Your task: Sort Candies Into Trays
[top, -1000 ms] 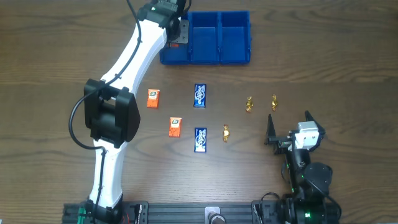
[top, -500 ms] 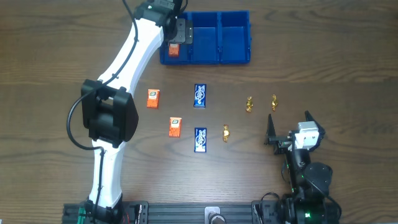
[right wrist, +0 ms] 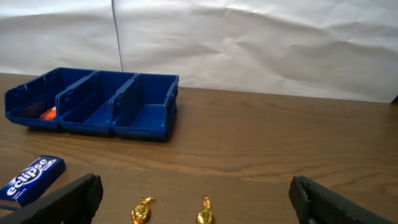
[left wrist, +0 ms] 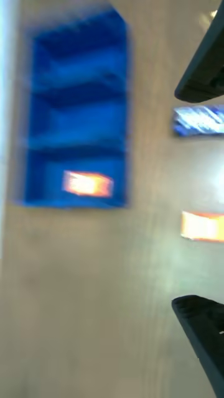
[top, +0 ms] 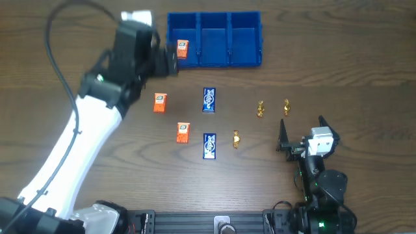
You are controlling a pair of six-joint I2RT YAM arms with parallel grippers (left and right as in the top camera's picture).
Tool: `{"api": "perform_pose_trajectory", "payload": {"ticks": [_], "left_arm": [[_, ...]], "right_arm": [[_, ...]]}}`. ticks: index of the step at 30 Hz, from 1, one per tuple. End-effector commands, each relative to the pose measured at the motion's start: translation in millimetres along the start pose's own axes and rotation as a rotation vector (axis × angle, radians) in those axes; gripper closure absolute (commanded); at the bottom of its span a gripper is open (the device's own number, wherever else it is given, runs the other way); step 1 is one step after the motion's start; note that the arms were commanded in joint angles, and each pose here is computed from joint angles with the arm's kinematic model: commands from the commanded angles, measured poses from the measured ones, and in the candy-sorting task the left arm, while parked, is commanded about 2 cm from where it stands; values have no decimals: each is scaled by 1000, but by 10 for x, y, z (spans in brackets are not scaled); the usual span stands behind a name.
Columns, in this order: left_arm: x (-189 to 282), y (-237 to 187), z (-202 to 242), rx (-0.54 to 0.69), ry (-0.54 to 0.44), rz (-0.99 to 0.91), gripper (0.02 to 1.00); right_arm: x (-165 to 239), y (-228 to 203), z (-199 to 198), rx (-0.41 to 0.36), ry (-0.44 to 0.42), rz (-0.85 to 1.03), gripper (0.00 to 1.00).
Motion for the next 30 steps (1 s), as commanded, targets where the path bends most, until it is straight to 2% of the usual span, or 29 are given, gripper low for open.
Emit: {"api": "perform_pose_trajectory", "payload": {"ticks": [1, 14, 23, 30], "left_arm": [[-616, -1040, 497, -31, 136, 224, 20], [-1215, -1505, 770, -32, 199, 343, 18], [-1311, -1605, 828, -28, 213, 375, 20], [-1377, -1654, 842, -30, 217, 385, 93]], "right_arm": [[3, -17, -8, 12, -3, 9, 3], [3, -17, -7, 12, -3, 8, 3], [3, -17, -8, 12, -3, 9, 3], [3, -16, -9, 12, -4, 8, 3]]}}
Point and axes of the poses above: each gripper's point midway between its finger pads, its own x axis back along the fingers, its own z axis along the line the jaws close on, y = z × x, the point moved 2 cm from there along x, back along the fingers, and after that the axes turned 10 degrees about x, right-handed, at the moved point
